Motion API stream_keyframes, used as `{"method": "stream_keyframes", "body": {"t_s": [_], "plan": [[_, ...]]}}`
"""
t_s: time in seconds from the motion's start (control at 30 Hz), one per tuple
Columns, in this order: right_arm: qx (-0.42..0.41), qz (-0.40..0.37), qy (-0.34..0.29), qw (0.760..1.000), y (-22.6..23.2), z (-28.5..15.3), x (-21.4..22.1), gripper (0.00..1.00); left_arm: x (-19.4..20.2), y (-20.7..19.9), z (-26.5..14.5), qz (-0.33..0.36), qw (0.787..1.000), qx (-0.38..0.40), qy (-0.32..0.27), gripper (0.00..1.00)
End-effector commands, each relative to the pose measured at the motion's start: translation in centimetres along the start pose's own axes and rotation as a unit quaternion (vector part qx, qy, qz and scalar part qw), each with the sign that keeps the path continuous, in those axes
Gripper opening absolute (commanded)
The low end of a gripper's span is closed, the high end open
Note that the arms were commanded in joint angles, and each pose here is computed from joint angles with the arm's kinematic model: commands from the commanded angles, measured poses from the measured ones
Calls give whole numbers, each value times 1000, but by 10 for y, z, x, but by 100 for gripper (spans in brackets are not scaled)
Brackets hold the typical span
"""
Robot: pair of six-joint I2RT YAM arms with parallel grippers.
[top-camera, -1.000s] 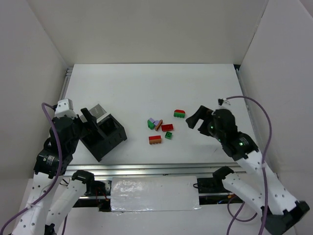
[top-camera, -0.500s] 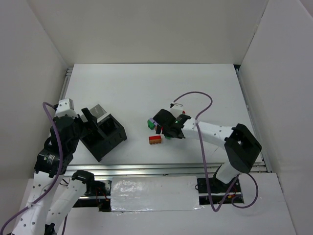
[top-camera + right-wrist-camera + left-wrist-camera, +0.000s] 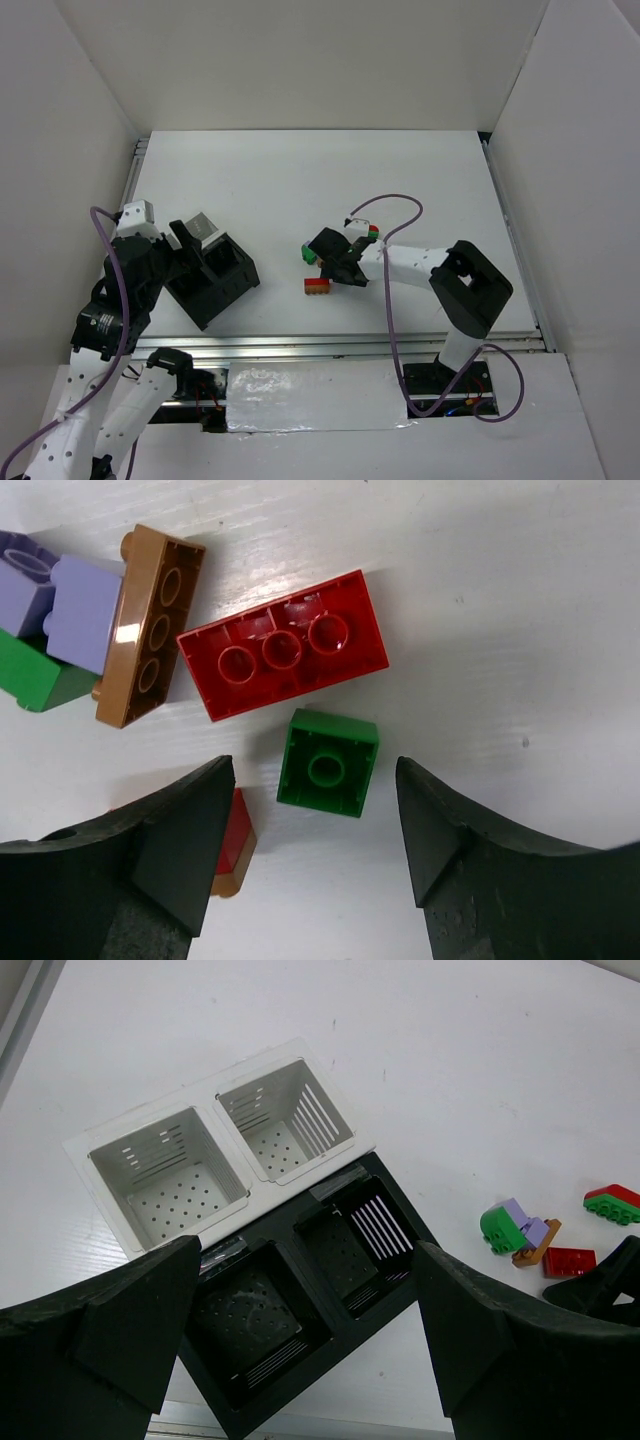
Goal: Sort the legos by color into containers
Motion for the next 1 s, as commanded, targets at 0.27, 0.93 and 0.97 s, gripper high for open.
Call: {"method": "stream_keyframes", "body": {"t_s": [0.27, 0.93, 0.97], "plan": [[5, 2, 0, 1000, -9, 23, 3, 41, -10, -8, 0, 4, 1000, 24, -19, 100], [-199, -106, -144, 964, 124, -147, -84, 11, -23, 14, -7, -33, 995, -68, -68, 100], [-192, -130, -133, 964, 139, -139, -76, 11, -23, 17, -8, -35, 994, -80, -69, 100]]}}
Point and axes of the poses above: each gripper's point midway between its finger pads, its own z axis out along the fingers, its own y axis along the line the jaws close on, x = y × z, the point moved 6 cm from there along -z, back along the fingers, and after that the axes turned 11 degrees about -z, right-handed, at the moved point
